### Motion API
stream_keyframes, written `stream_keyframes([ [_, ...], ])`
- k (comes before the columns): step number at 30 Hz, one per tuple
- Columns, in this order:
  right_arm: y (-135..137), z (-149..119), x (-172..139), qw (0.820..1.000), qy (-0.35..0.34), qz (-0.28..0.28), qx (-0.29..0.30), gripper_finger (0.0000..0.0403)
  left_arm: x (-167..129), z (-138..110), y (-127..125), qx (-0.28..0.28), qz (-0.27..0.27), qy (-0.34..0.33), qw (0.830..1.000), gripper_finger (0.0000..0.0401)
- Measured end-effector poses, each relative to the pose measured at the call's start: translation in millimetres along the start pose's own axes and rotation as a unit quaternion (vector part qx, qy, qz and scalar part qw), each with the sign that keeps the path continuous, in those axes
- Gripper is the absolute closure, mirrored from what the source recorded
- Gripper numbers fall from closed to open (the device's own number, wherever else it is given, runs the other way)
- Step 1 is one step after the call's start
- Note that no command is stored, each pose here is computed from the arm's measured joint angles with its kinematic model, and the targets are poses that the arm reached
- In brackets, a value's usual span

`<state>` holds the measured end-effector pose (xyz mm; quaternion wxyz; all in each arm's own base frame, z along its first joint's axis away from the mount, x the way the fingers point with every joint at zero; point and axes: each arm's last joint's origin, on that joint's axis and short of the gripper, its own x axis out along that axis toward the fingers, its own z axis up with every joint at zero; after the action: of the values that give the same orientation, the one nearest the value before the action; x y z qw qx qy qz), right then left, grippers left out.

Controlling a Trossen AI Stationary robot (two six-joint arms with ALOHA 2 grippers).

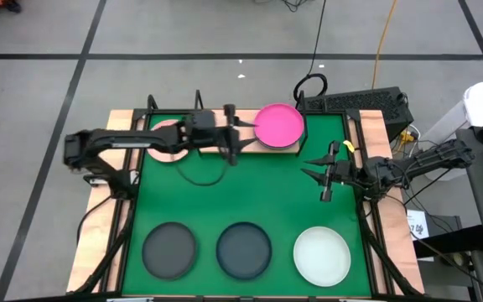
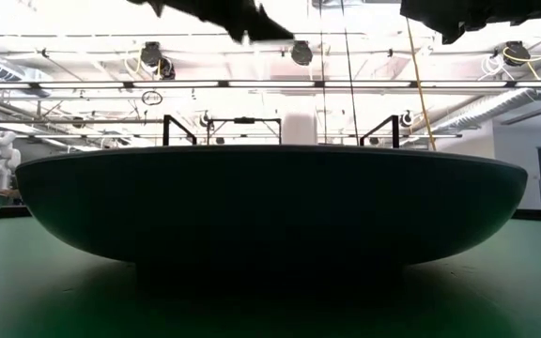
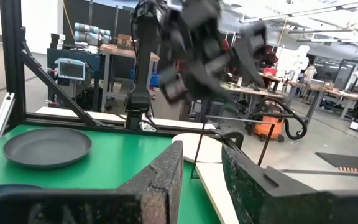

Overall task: Place and stack plates onto a shelf
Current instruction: Put the white plate on the shelf

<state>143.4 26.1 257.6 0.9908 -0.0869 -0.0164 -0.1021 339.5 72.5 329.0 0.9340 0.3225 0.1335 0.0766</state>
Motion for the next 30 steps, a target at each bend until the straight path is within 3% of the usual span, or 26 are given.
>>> stream_keyframes([
  [3, 0.0, 0.3, 0.0, 1.0, -0.002, 0.0, 0.001, 0.031, -30.4, 20.8, 10.2, -0.027, 0.014, -0.028, 0.999, 0.0201],
  [6, -0.1, 0.6, 0.0, 1.0, -0.003, -0.001, 0.004, 0.031, -64.4, 37.3, 16.9, -0.1, 0.028, -0.036, 0.994, 0.0201],
  [11, -0.1, 0.6, 0.0, 1.0, -0.003, 0.0, 0.013, 0.031, -127.4, 47.1, 18.0, -0.179, -0.01, -0.019, 0.984, 0.0201],
  [16, -0.1, 0.8, 0.0, 1.0, -0.004, -0.001, 0.014, 0.031, -155.9, 22.4, -7.5, -0.244, -0.015, -0.023, 0.969, 0.0208],
  [22, 0.7, 0.5, 1.4, 0.999, -0.004, 0.001, 0.033, 0.031, -159.1, -23.3, -54.6, -0.293, -0.006, -0.087, 0.952, 0.0245],
  [30, 8.0, -12.5, 16.0, 0.992, 0.112, 0.043, 0.045, 0.0305, -155.6, -59.2, -92.0, -0.317, -0.01, -0.141, 0.938, 0.0258],
])
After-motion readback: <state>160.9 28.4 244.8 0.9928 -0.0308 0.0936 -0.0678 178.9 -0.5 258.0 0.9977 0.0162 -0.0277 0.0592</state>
